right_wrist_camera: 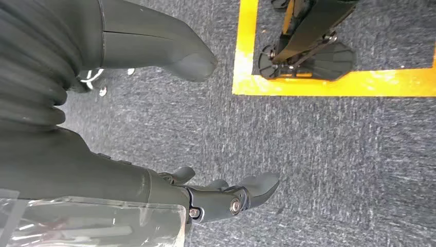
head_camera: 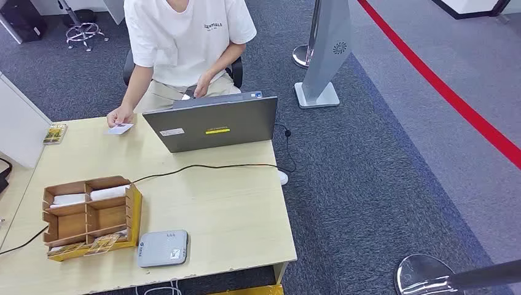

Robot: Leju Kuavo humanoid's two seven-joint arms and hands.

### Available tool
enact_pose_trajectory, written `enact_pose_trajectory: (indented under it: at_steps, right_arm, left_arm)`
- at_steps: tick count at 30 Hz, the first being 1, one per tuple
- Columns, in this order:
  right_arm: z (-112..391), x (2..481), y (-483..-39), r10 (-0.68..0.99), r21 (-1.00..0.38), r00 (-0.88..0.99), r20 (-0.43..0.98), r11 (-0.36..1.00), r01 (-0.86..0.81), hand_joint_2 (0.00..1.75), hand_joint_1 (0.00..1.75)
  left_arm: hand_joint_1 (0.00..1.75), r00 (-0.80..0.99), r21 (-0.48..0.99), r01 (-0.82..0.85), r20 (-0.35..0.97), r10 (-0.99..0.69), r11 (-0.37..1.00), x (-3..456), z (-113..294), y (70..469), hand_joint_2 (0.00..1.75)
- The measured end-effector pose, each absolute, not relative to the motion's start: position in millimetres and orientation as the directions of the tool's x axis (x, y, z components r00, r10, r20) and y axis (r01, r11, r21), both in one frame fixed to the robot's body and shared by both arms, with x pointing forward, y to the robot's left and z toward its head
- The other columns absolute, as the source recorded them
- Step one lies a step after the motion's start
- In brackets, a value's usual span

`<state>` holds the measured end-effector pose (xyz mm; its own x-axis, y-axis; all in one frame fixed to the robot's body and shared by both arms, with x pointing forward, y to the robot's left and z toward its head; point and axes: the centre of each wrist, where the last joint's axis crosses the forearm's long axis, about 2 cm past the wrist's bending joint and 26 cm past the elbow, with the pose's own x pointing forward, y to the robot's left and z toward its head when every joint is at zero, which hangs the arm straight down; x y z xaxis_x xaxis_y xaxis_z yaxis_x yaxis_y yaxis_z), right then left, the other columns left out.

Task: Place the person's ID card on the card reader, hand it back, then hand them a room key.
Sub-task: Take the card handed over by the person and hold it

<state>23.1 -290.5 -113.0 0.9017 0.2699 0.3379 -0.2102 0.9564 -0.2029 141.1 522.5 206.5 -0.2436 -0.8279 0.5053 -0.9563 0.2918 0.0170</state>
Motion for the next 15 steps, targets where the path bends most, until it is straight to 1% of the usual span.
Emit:
enact_pose_trajectory:
  at_steps: [2,5,7,11,13,15]
  right_arm:
    - [-113.0,23.6,-291.3,0.274,-0.201,0.902,0.333,0.955,-0.216,1.75,0.0]
    - [-113.0,23.7,-294.1,0.285,-0.199,0.903,0.323,0.953,-0.23,1.75,0.0]
    - [-113.1,23.5,-295.9,0.287,-0.199,0.903,0.32,0.952,-0.232,1.75,0.0]
    - [-113.2,22.9,-298.1,0.29,-0.2,0.903,0.316,0.951,-0.235,1.75,0.0]
    - [-113.2,22.5,-298.9,0.297,-0.2,0.901,0.316,0.949,-0.243,1.75,0.0]
    - [-113.2,23.2,-300.0,0.304,-0.2,0.897,0.32,0.948,-0.25,1.75,0.0]
  left_arm:
    - [0.0,-0.193,0.065,-0.966,0.46,-0.867,0.25,150.9,214.4,522.4,1.75]
    - [0.0,-0.056,0.191,-0.975,0.297,-0.953,0.116,181.4,237.6,520.8,1.75]
    - [0.0,-0.023,0.237,-0.969,0.219,-0.975,0.076,200.2,247.9,518.3,1.75]
    - [0.0,-0.036,0.28,-0.957,0.155,-0.987,0.079,220.9,257.8,514.9,1.75]
    - [0.0,-0.002,0.324,-0.945,0.113,-0.994,0.039,229.7,260.6,514.1,1.75]
    - [0.0,0.053,0.38,-0.925,0.053,-0.997,-0.029,242.1,264.0,514.0,1.75]
